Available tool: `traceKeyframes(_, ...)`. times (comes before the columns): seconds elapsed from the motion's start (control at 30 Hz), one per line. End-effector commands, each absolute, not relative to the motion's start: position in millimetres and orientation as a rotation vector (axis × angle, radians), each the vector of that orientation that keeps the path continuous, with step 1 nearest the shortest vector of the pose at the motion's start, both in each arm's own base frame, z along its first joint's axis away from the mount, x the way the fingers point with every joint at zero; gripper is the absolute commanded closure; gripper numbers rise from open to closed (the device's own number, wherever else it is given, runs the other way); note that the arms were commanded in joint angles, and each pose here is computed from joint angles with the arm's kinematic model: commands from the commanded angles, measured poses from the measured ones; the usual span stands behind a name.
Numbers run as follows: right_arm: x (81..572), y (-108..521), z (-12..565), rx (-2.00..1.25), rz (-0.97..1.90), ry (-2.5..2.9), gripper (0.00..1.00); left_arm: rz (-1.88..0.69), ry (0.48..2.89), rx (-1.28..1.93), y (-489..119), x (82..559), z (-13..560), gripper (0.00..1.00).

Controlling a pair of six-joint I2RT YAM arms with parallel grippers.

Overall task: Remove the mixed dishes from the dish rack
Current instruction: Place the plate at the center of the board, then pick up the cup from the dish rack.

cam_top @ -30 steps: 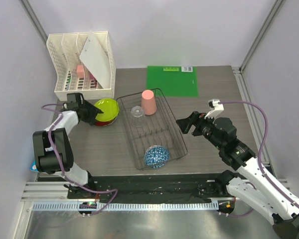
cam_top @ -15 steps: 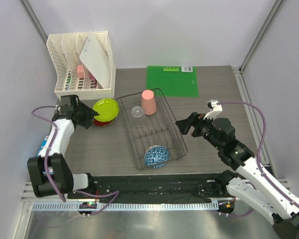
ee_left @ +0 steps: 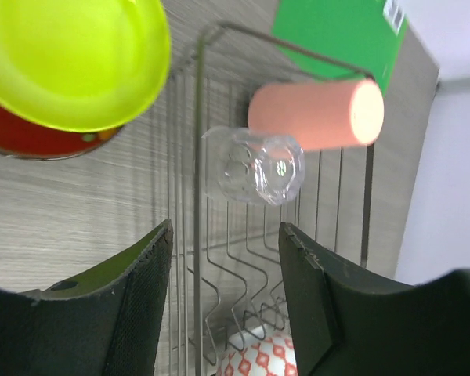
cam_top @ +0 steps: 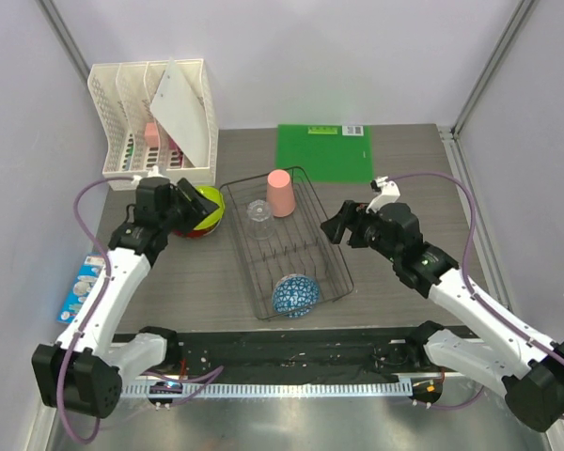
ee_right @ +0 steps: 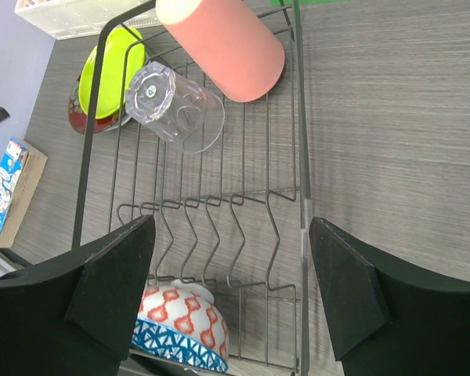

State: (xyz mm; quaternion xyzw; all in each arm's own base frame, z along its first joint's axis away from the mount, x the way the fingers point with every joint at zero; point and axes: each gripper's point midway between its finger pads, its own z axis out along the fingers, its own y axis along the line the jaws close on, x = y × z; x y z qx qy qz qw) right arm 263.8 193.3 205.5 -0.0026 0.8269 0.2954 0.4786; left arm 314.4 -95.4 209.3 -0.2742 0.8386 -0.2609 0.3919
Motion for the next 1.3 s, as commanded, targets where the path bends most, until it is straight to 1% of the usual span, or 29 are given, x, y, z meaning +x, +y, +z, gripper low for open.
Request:
traceKeyframes(0.0,279.8,202.0,246.1,0.002,0.759,1.916,0.16,-0.638,2.118,-0.474,-128.8,333.1,228.9,0.42)
traceKeyframes(0.07,280.9,201.7,248.1,0.014,0.761,1.906,0.16,-0.566,2.136,-0.393,-138.1,340.6,227.8,0.40)
traceKeyframes(0.2,277.8,198.9,244.9,0.015,0.756,1.908,0.16,-0.520,2.230,-0.153,-190.5,347.6,210.7,0.36)
traceKeyframes(0.27,274.8,195.3,245.2,0.019,0.750,1.902,0.16,-0.484,2.222,-0.062,-205.3,352.4,209.5,0.32)
traceKeyframes(0.3,273.6,193.2,242.8,0.020,0.743,1.904,0.16,-0.429,2.237,0.017,-215.0,354.5,197.4,0.29)
traceKeyframes(0.33,272.6,191.7,243.1,0.020,0.740,1.900,0.16,-0.410,2.227,0.058,-220.4,358.2,199.3,0.28)
traceKeyframes(0.43,268.3,186.4,239.8,0.021,0.722,1.902,0.16,-0.334,2.259,0.130,-223.8,367.1,184.1,0.27)
traceKeyframes(0.47,266.8,184.0,240.2,0.021,0.717,1.899,0.16,-0.324,2.251,0.140,-224.6,371.2,187.6,0.25)
traceKeyframes(0.5,265.8,183.0,237.9,0.021,0.712,1.903,0.16,-0.289,2.254,0.154,-221.7,373.9,186.0,0.16)
traceKeyframes(0.57,263.9,180.8,235.2,0.016,0.702,1.908,0.16,-0.236,2.274,0.165,-218.8,379.1,183.1,0.09)
traceKeyframes(0.6,262.8,180.5,232.9,0.016,0.701,1.911,0.16,-0.205,2.282,0.150,-215.6,381.6,182.2,0.07)
traceKeyframes(0.7,261.7,178.7,229.7,0.016,0.695,1.913,0.16,-0.126,2.331,0.139,-210.0,385.9,172.1,0.07)
traceKeyframes(0.77,260.9,178.7,227.1,0.013,0.693,1.918,0.16,-0.128,2.343,0.137,-211.7,386.7,166.3,0.00)
traceKeyframes(1.27,255.6,174.3,222.4,0.022,0.690,1.925,0.16,-0.166,2.456,0.168,-227.1,384.8,108.8,0.00)
